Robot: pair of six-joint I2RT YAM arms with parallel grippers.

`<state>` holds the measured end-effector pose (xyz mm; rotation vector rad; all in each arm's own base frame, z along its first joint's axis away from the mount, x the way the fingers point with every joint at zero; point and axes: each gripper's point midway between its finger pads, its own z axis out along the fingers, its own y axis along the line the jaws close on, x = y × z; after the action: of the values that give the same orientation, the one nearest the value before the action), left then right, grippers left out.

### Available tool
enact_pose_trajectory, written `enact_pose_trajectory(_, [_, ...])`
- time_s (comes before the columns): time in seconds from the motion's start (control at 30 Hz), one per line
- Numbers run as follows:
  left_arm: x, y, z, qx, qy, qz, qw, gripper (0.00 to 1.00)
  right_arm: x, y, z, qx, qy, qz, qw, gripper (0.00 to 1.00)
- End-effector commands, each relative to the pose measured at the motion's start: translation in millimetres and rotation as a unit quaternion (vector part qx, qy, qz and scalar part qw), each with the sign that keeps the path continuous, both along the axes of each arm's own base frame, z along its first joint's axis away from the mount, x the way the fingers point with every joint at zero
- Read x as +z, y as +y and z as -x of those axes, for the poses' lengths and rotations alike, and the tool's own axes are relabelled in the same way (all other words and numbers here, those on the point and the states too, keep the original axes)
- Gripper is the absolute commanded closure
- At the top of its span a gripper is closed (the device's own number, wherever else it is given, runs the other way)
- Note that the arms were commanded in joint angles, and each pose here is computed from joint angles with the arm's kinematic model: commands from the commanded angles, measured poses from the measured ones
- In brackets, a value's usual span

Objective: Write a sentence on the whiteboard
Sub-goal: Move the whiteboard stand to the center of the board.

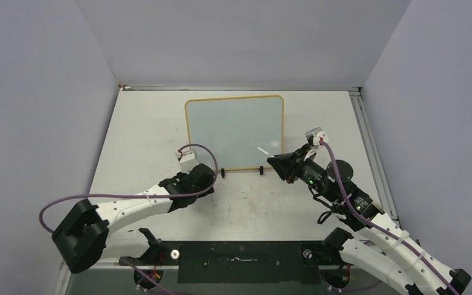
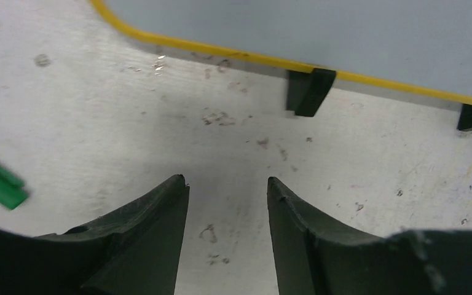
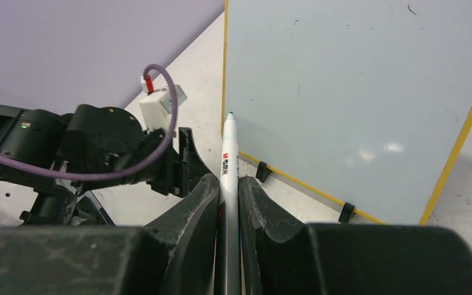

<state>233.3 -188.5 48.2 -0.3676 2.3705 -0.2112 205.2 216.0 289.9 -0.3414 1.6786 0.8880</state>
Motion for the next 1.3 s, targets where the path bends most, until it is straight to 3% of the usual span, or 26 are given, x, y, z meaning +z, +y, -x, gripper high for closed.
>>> enact_pose_trajectory(0.0, [21, -62, -39, -0.005, -0.049, 0.06, 0.997, 0.52, 20, -5, -3, -0.018, -0.017, -0.02, 0.999, 0.95])
enact_pose_trajectory(0.17, [5, -80, -54, -0.011, -0.045, 0.036, 0.998, 0.51, 22, -8, -4, -0.025, -0.017, -0.02, 0.999, 0.95])
enact_pose_trajectory(0.43, [-16, -76, -59, -0.009, -0.04, -0.005, 0.999, 0.6, 19, -11, -7, -0.037, -0.018, -0.011, 0.999, 0.95])
enact_pose_trajectory(0.67, [-21, -66, -66, 0.001, -0.051, -0.05, 0.997, 0.69, 16, -10, -8, -0.036, -0.015, -0.011, 0.999, 0.95])
enact_pose_trajectory(1.17, [-26, -53, -73, 0.006, -0.069, -0.098, 0.993, 0.7, 14, -7, -8, -0.033, -0.009, -0.01, 0.999, 0.95])
enact_pose_trajectory(1.27, [-28, -57, -75, -0.004, -0.068, -0.102, 0.992, 0.75, 13, -7, -8, -0.032, -0.007, -0.01, 0.999, 0.95])
